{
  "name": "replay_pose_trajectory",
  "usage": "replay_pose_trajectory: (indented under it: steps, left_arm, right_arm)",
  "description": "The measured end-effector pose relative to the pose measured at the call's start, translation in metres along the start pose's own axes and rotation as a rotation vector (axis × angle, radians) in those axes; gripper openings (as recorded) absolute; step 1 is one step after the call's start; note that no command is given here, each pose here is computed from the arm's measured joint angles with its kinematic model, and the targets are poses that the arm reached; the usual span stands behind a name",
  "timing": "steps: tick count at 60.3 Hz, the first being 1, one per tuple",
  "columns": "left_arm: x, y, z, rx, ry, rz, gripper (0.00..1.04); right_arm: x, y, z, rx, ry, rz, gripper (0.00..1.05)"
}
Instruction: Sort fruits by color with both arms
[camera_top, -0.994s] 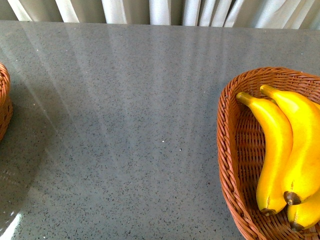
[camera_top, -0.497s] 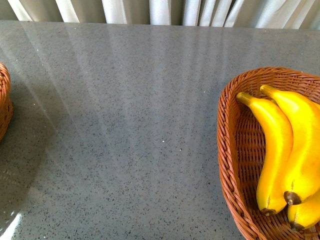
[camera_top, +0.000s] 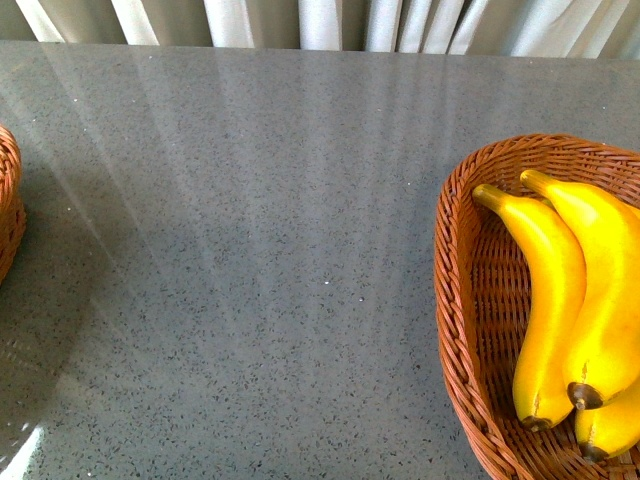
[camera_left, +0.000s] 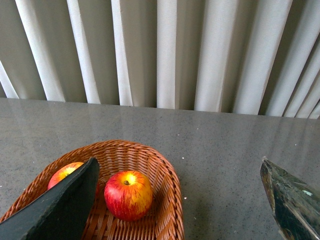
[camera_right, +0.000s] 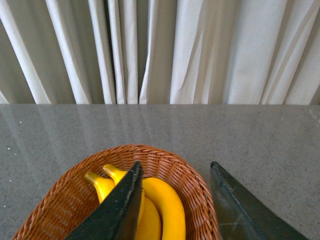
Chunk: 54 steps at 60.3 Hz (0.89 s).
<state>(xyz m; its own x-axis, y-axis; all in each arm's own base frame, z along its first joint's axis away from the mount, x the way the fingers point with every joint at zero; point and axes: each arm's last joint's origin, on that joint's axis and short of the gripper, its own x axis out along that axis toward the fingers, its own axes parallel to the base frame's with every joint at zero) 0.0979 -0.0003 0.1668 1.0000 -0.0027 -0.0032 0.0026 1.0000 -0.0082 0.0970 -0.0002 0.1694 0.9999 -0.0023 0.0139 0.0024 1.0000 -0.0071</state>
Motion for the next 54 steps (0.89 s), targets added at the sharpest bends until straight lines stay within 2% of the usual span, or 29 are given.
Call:
replay_pose_trajectory:
  steps: [7, 11, 16, 54]
  left_arm:
    - [0.0, 0.0, 0.0, 0.0, 0.0, 0.0, 0.96]
    - [0.0, 0.0, 0.0, 0.0, 0.0, 0.0, 0.96]
    - [0.0, 0.0, 0.0, 0.0, 0.0, 0.0, 0.96]
    - [0.0, 0.0, 0.0, 0.0, 0.0, 0.0, 0.96]
  right_arm:
    - [0.0, 0.0, 0.0, 0.0, 0.0, 0.0, 0.65]
    - [0.0, 0.0, 0.0, 0.0, 0.0, 0.0, 0.83]
    - [0.0, 0.0, 0.0, 0.001, 0.0, 0.0, 0.97]
    - [0.0, 0.0, 0.0, 0.001, 0.0, 0.0, 0.96]
